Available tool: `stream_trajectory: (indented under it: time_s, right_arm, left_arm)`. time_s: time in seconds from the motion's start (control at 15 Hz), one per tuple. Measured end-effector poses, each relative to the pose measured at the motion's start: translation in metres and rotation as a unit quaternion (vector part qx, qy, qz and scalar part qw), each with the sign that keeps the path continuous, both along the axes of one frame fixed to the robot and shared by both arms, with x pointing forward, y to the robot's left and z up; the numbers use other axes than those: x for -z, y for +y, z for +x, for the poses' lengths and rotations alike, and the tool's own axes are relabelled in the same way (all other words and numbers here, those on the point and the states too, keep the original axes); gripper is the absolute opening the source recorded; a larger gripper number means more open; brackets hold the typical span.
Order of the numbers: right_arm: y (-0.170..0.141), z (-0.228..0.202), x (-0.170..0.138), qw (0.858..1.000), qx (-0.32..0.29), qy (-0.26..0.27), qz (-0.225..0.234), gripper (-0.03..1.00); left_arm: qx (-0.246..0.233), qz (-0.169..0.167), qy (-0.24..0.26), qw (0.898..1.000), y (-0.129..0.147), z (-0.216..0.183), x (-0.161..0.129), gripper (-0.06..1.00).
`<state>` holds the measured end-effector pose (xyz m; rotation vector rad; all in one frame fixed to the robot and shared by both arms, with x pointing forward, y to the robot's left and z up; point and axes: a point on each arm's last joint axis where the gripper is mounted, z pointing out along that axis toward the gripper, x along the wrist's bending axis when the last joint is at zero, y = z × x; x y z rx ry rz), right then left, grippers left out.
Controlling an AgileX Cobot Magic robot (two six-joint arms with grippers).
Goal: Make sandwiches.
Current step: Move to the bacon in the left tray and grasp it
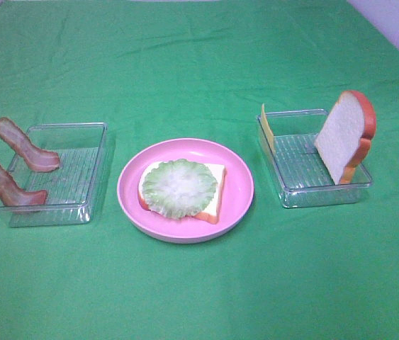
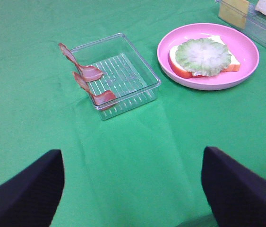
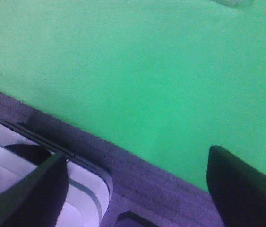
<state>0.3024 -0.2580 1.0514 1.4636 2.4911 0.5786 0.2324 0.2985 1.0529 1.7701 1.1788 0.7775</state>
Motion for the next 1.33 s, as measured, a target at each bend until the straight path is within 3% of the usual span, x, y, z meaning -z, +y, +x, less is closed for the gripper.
stream_trajectory:
  time_s: [0.27,0.33,0.4,0.53,0.87,1.33]
  right_arm:
    - [-0.022,-0.036,0.000,0.988,-0.036,-0.138,0.057,0.75]
    - [-0.022,-0.036,0.000,0.988,-0.036,-0.138,0.057,0.75]
    - [-0.029,-0.048,0.001,0.980,-0.046,-0.178,0.075,0.75]
    - [-0.034,-0.059,0.000,0.972,-0.054,-0.209,0.095,0.75]
    - [-0.041,-0.077,0.003,0.955,-0.078,-0.256,0.124,0.75]
    - [-0.041,-0.078,0.004,0.955,-0.079,-0.257,0.125,0.75]
  left_arm:
    - [0.000,-0.001,-0.001,1.000,0.000,0.000,0.000,0.76]
    - [0.000,-0.001,-0.001,1.000,0.000,0.000,0.000,0.76]
    - [0.000,-0.001,-0.001,1.000,0.000,0.000,0.000,0.76]
    - [0.000,-0.001,-0.001,1.000,0.000,0.000,0.000,0.76]
    - [0.000,-0.001,-0.001,1.000,0.000,0.000,0.000,0.76]
    - [-0.011,-0.008,0.002,1.000,0.001,0.000,0.000,0.76]
